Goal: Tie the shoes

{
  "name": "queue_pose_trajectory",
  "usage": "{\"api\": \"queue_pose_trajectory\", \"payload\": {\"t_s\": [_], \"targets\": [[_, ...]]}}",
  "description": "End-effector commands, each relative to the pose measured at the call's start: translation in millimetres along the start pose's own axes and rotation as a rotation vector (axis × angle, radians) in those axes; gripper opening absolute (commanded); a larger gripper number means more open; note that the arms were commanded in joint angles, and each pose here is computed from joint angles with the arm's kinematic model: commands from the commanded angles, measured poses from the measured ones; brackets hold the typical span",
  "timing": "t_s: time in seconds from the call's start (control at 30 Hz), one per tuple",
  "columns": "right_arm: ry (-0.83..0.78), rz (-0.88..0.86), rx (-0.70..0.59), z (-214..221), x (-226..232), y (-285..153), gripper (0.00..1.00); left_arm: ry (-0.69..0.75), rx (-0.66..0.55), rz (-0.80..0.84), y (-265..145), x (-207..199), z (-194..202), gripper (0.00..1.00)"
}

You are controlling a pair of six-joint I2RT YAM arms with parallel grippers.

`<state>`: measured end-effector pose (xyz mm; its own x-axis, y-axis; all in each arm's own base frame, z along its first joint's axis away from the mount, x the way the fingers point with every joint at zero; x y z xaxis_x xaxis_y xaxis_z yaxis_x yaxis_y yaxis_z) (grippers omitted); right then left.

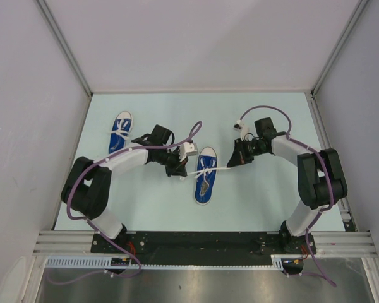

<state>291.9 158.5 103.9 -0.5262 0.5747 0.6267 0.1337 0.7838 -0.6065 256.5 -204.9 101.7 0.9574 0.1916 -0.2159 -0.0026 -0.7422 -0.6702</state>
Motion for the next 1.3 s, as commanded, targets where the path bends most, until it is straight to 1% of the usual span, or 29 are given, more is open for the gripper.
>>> {"api": "queue_pose_trajectory", "payload": {"t_s": [0.0, 0.13, 0.17, 0.2, 0.23, 0.27, 0.3, 0.33, 0.4, 0.43, 0.5, 0.53, 0.57, 0.6, 0.63, 0.67, 0.7, 0.73, 0.77, 0.83, 0.9, 0.97, 1.0, 1.03, 1.13, 1.17, 1.23, 1.27], "targets": [[-0.026, 0.07, -0.04, -9.1, -9.0, -0.8, 0.0, -0.049, 0.03, 0.015, -9.1, -0.9, 6.5, 0.0], [-0.082, 0.019, -0.102, -26.3, 15.0, 1.0, 0.0, -0.013, -0.039, 0.032, -9.4, -8.9, -14.1, 0.0], [-0.101, 0.005, -0.1, -27.7, 22.7, 4.2, 0.03, -0.001, -0.043, 0.053, -5.5, -15.1, -17.9, 0.01], [-0.113, -0.003, -0.097, -28.9, 26.9, 6.2, 0.11, 0.0, -0.044, 0.061, -4.1, -18.1, -21.6, 0.06], [-0.122, -0.009, -0.097, -33.7, 31.4, 5.8, 0.2, 0.003, -0.048, 0.074, -3.4, -22.0, -24.2, 0.23], [-0.132, -0.016, -0.094, -35.6, 35.7, 6.2, 0.36, 0.004, -0.065, 0.092, -3.0, -26.1, -28.0, 0.31], [-0.139, -0.014, -0.107, -40.9, 37.5, 3.2, 0.41, -0.024, -0.073, 0.089, -4.0, -27.3, -29.0, 0.37], [-0.155, -0.012, -0.126, -48.1, 40.2, -0.9, 0.48, -0.011, -0.094, 0.073, -8.1, -28.4, -35.1, 0.46], [-0.18, 0.003, -0.177, -61.7, 43.8, -15.8, 0.57, -0.009, -0.112, 0.042, -15.4, -28.4, -42.3, 0.52], [-0.192, 0.007, -0.198, -67.3, 46.0, -21.7, 0.64, -0.007, -0.125, 0.025, -20.8, -28.0, -46.9, 0.57], [-0.24, 0.022, -0.263, -85.8, 56.7, -41.2, 0.73, 0.012, -0.172, -0.011, -37.9, -29.1, -67.3, 0.63], [-0.252, 0.032, -0.281, -90.9, 59.9, -47.4, 0.85, 0.012, -0.186, -0.025, -44.5, -28.8, -74.4, 0.68], [-0.276, 0.039, -0.311, -100.0, 64.8, -55.9, 0.89, 0.014, -0.23, -0.057, -59.7, -27.4, -91.9, 0.75], [-0.292, 0.057, -0.338, -106.1, 67.1, -65.1, 0.92, 0.006, -0.246, -0.082, -67.7, -25.4, -99.4, 0.81], [-0.322, 0.069, -0.371, -111.5, 74.3, -76.0, 0.98, -0.01, -0.267, -0.112, -78.7, -21.1, -106.4, 0.94], [-0.341, 0.08, -0.399, -116.7, 78.9, -85.0, 1.0, -0.012, -0.309, -0.142, -95.2, -19.9, -124.5, 0.97], [-0.348, 0.104, -0.427, -120.6, 78.9, -95.0, 1.0, -0.025, -0.319, -0.182, -104.8, -16.3, -131.1, 1.0], [-0.372, 0.121, -0.46, -123.2, 85.6, -107.0, 1.0, -0.055, -0.333, -0.221, -117.4, -10.8, -134.9, 1.0], [-0.376, 0.14, -0.48, -125.2, 85.7, -114.4, 1.0, -0.076, -0.371, -0.256, -133.8, -8.9, -148.6, 1.0], [-0.373, 0.189, -0.526, -125.8, 85.4, -135.8, 1.0, -0.131, -0.395, -0.333, -159.4, 1.0, -151.2, 1.0], [-0.343, 0.238, -0.536, -121.6, 78.6, -148.1, 1.0, -0.185, -0.44, -0.39, -183.9, 7.6, -159.3, 1.0], [-0.305, 0.3, -0.547, -116.2, 66.7, -164.1, 1.0, -0.276, -0.472, -0.46, -210.2, 20.8, -152.0, 1.0], [-0.264, 0.331, -0.526, -109.5, 58.8, -165.6, 1.0, -0.311, -0.483, -0.494, -217.7, 26.7, -147.3, 1.0], [-0.238, 0.358, -0.522, -105.7, 50.2, -170.6, 1.0, -0.37, -0.489, -0.567, -231.1, 38.9, -135.2, 1.0], [-0.161, 0.399, -0.448, -85.2, 35.2, -162.4, 1.0, -0.524, -0.461, -0.679, -240.1, 58.5, -101.6, 1.0], [-0.147, 0.407, -0.428, -78.4, 31.5, -159.1, 1.0, -0.598, -0.418, -0.744, -235.2, 66.0, -80.2, 1.0], [-0.085, 0.422, -0.369, -56.7, 17.9, -146.1, 1.0, -0.631, -0.374, -0.809, -231.0, 68.8, -59.3, 1.0], [-0.066, 0.423, -0.349, -49.1, 13.7, -141.4, 1.0, -0.658, -0.32, -0.806, -216.7, 68.1, -37.8, 0.99]]}}
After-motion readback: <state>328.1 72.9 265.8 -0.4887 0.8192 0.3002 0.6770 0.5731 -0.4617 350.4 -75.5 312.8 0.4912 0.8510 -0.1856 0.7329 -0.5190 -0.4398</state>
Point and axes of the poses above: each gripper's point midway between its finger pads, its own y axis out along the fingers, its own x axis along the line the jaws close on, z = x × y, the point moved 5 cm from there along -y, back along the fingers, and after that the axes turned 2 degrees about -y, right-handed, at the moved point
